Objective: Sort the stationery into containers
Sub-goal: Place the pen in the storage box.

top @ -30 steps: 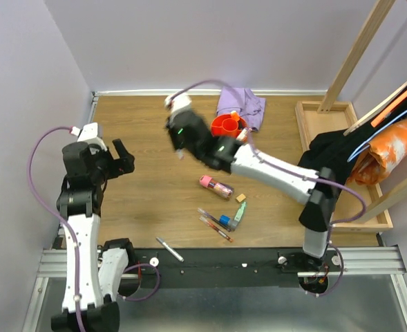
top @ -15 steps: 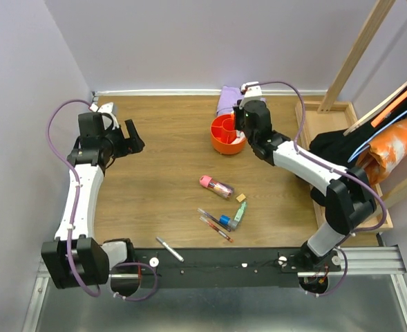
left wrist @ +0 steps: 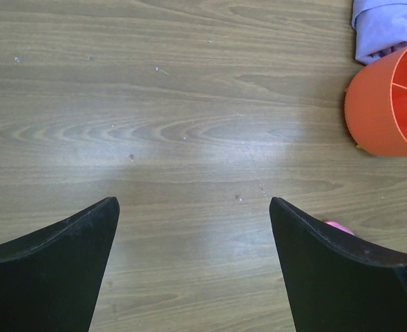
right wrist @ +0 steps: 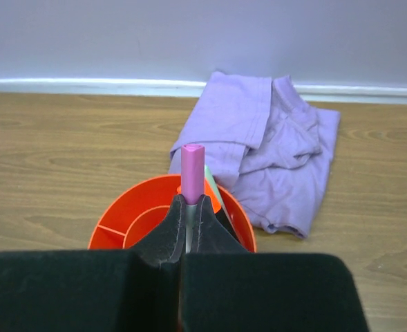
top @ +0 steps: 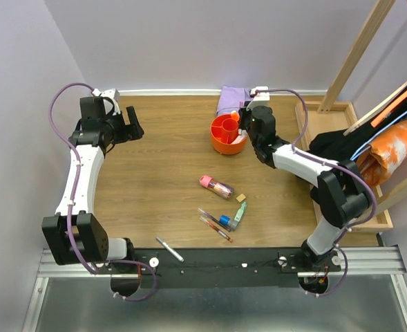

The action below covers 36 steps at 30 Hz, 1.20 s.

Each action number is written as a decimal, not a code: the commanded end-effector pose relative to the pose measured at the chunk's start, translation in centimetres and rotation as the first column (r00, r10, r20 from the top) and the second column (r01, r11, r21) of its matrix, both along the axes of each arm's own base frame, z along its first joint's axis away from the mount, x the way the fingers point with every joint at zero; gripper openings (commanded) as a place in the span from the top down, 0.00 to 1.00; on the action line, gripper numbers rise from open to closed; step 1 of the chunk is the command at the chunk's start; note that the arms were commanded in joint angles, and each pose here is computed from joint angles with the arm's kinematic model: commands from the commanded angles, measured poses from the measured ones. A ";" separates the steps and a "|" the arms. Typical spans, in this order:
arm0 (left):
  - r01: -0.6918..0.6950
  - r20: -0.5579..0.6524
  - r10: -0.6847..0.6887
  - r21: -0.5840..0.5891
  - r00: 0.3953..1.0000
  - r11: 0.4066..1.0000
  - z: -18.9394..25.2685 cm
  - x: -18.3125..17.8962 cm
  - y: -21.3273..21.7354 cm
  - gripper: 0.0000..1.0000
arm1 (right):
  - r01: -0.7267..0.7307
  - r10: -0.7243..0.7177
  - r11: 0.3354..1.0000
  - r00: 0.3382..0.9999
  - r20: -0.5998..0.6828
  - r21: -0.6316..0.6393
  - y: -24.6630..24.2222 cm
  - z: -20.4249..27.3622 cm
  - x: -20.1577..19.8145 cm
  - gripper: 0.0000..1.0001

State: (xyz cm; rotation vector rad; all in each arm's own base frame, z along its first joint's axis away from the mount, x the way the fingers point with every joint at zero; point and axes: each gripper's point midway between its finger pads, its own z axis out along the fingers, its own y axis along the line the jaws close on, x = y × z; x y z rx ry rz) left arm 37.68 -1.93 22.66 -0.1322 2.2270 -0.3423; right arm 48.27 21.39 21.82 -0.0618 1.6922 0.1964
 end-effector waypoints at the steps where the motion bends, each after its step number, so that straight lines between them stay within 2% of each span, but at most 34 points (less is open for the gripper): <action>1: -0.002 0.019 0.001 0.042 1.000 0.999 0.7 0.4 0.5 0.01 | -0.018 0.017 0.999 1.000 0.016 0.052 1.0 -0.7 1.3 1.00; 13: -0.004 -0.006 0.004 0.038 1.000 0.999 -0.6 -0.2 0.4 0.01 | -0.016 0.021 0.998 0.997 -0.072 0.061 0.9 -3.9 0.3 0.99; 14: -0.003 0.000 0.003 0.038 1.000 0.999 -0.5 -0.2 0.4 0.01 | -0.015 0.020 0.998 0.996 -0.084 0.056 0.8 -4.3 0.0 0.97; 15: -0.004 -0.006 0.004 0.036 1.000 0.999 -0.8 -0.3 0.4 0.01 | -0.017 0.022 0.998 0.996 -0.090 0.059 0.8 -4.3 -0.2 0.89; 18: -0.003 -0.009 0.004 0.026 1.000 1.000 -1.2 -0.6 0.2 0.01 | -0.021 0.026 0.998 0.994 -0.105 0.053 0.4 -4.7 -0.9 0.74; 26: -0.001 0.005 0.001 0.008 1.000 1.000 -1.2 -1.5 -0.1 0.01 | -0.025 0.030 0.999 0.995 -0.093 0.048 -0.2 -2.8 -1.9 0.59; 31: -0.009 0.050 0.009 -0.008 0.999 1.000 -0.1 -2.1 -0.4 0.01 | -0.038 0.043 0.998 0.995 -0.093 0.052 -0.8 1.9 -3.5 0.54; 33: -0.021 0.073 0.021 -0.003 0.997 1.000 0.7 -2.3 -0.2 0.01 | -0.102 0.106 0.993 0.990 -0.093 0.054 0.0 3.7 -4.2 0.51; 34: -0.037 0.092 0.037 0.003 0.995 0.999 1.5 -2.6 0.0 0.01 | -0.145 0.149 0.989 0.978 -0.149 0.036 0.3 3.2 -5.3 0.49; 36: -0.077 0.104 0.073 0.030 0.992 0.997 2.1 -2.9 0.8 0.01 | -0.386 0.386 0.921 0.899 -0.205 0.043 4.1 3.7 -7.8 0.44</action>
